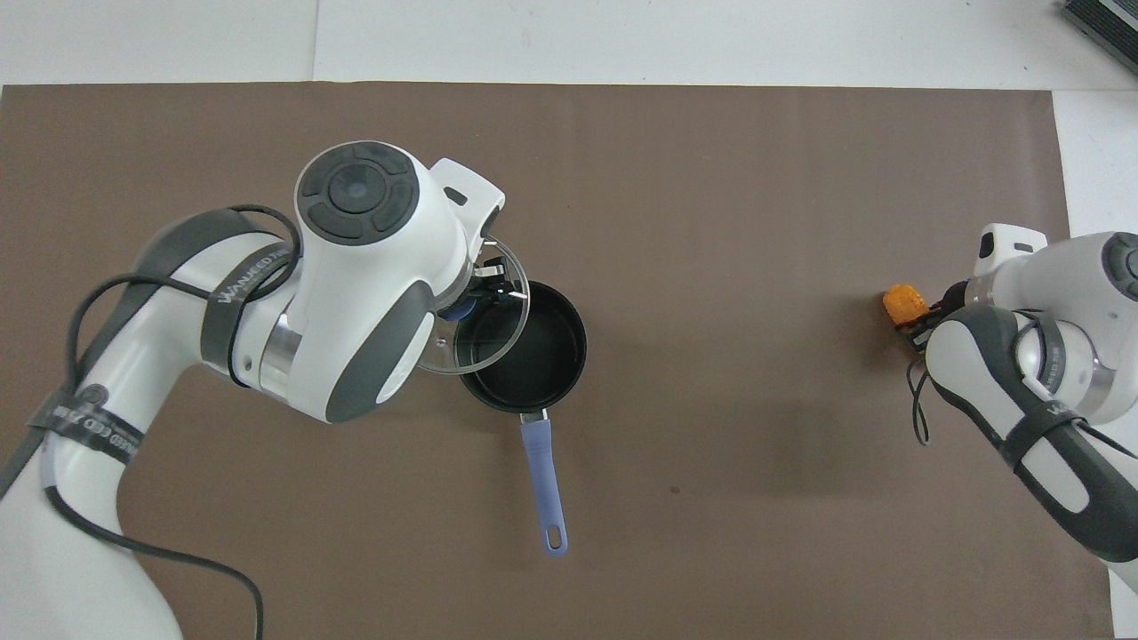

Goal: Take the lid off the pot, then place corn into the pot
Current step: 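Lift the glass lid off the pot while the right gripper grasps the corn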

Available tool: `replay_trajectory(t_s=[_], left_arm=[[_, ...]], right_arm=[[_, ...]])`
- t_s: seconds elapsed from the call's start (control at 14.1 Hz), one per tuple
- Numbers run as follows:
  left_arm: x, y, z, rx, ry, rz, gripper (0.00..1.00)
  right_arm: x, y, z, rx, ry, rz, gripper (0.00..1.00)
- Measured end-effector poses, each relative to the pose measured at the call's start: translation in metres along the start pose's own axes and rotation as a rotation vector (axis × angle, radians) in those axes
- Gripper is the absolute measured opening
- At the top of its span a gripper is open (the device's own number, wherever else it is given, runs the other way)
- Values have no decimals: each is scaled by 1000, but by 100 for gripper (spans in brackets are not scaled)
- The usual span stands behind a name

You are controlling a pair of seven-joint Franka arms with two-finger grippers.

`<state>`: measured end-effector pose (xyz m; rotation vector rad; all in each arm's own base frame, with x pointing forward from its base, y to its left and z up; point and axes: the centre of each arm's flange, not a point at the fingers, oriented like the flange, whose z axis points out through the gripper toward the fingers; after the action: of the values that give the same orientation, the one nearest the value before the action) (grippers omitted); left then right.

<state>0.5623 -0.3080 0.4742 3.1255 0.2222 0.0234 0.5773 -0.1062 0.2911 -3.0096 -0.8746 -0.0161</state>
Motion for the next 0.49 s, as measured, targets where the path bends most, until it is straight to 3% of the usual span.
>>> replay_trajectory(t_s=[0.21, 0.49], left_arm=[[26, -50, -12, 6, -8, 37, 45], [58, -114, -8, 15, -26, 57, 45]], right_arm=[[5, 1, -24, -25, 31, 90, 36], [4, -16, -112, -8, 18, 206, 36]])
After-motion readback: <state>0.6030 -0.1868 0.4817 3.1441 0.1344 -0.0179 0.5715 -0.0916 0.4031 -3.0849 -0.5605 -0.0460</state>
